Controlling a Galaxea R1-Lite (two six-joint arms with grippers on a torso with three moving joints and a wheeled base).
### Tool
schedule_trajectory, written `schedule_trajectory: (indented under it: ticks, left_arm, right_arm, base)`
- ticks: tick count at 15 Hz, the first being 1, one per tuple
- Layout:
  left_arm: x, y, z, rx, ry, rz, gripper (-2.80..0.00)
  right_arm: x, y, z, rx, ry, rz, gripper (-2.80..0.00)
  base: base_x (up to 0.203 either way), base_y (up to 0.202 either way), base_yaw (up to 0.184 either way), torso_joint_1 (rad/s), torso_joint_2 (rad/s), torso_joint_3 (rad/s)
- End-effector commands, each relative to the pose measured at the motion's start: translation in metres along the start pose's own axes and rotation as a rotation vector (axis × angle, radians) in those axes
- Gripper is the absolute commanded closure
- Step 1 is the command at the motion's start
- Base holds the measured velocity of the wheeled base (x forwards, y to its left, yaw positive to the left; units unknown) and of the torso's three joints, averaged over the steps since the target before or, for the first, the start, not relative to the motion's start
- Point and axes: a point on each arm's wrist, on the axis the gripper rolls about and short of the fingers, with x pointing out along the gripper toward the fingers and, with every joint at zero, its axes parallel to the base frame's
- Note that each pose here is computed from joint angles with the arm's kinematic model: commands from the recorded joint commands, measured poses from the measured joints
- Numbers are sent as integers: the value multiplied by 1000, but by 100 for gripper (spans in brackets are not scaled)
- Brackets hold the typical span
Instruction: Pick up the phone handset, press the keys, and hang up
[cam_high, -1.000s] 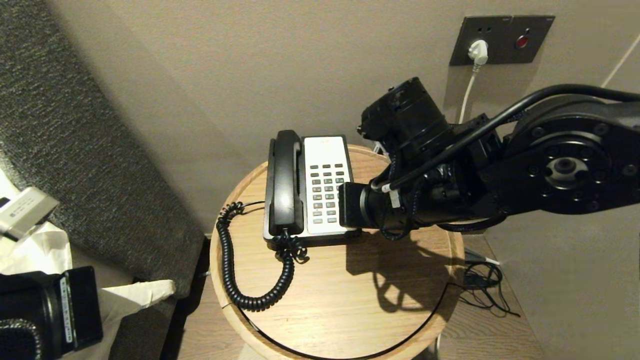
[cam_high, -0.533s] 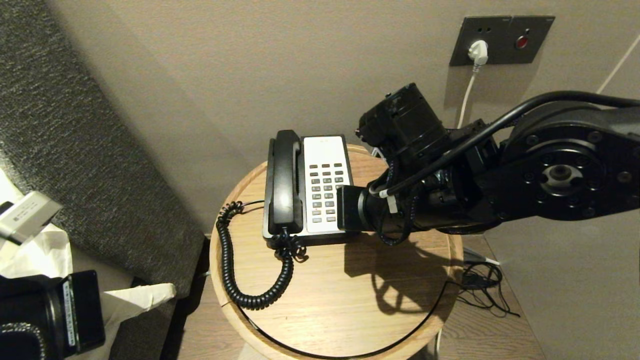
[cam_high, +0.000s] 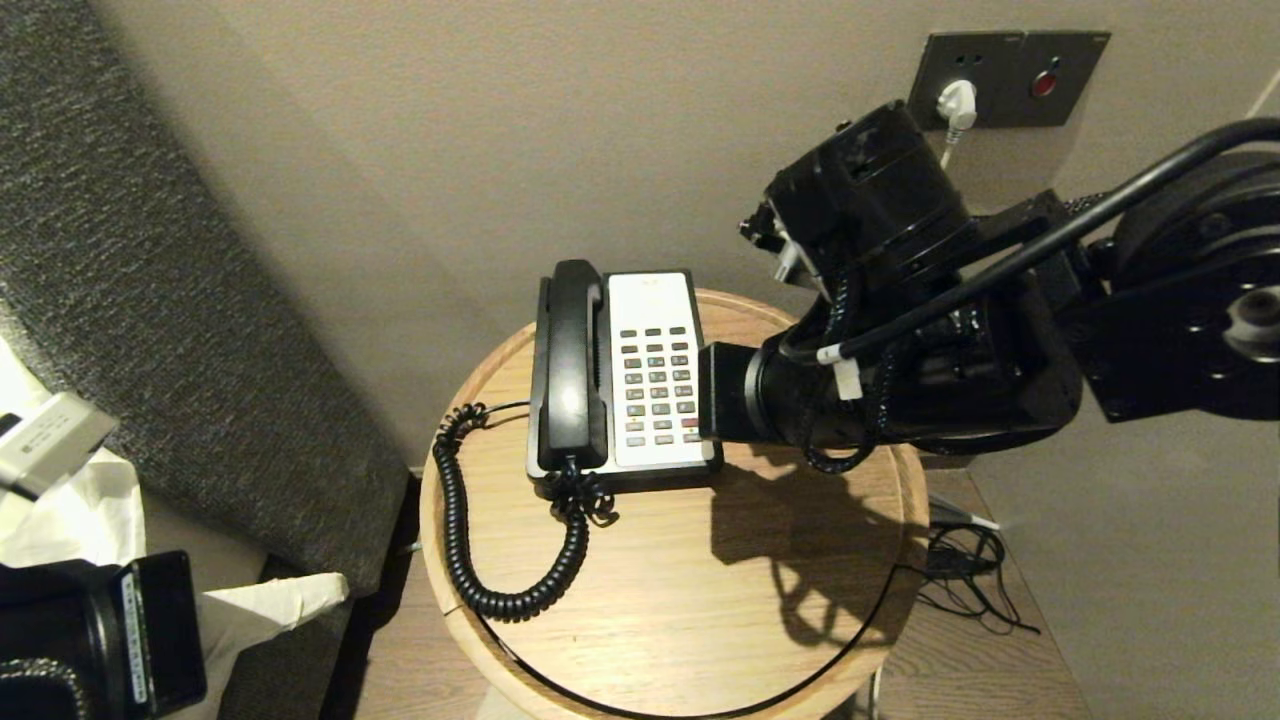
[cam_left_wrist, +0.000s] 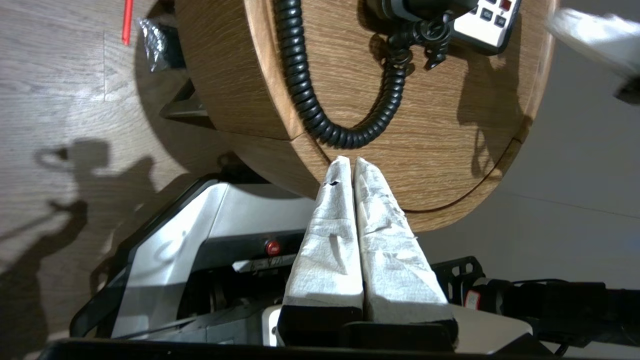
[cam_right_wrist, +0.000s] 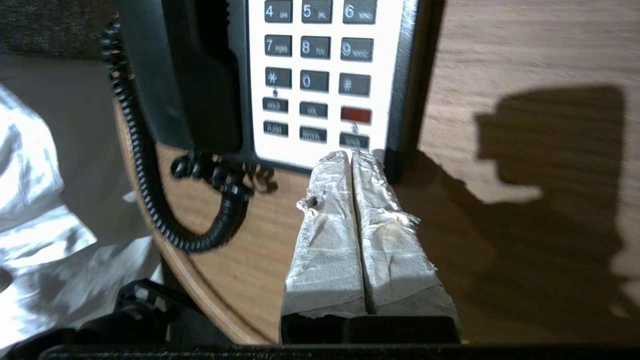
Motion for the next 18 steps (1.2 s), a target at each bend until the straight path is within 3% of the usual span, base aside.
schedule_trajectory:
  ticks: [1, 5, 11, 18]
  left_arm:
    - [2, 2, -2, -5, -3, 7, 0]
    - [-2, 9, -4, -12, -52, 48, 0]
    - [-25, 19, -5, -32, -251, 144, 0]
    - [-90, 43, -26, 79, -565, 293, 0]
  right_arm:
    - [-27, -8, 1, 17, -30, 16, 0]
    - [-62, -29, -3, 40, -74, 8, 0]
    - [-118, -66, -11, 93, -155, -10, 0]
    - [-189, -124, -66, 180, -262, -59, 0]
  base:
    - [0, 0, 0, 0, 0, 0]
    - [0, 0, 0, 0, 0, 0]
    - [0, 0, 0, 0, 0, 0]
    - [0, 0, 0, 0, 0, 0]
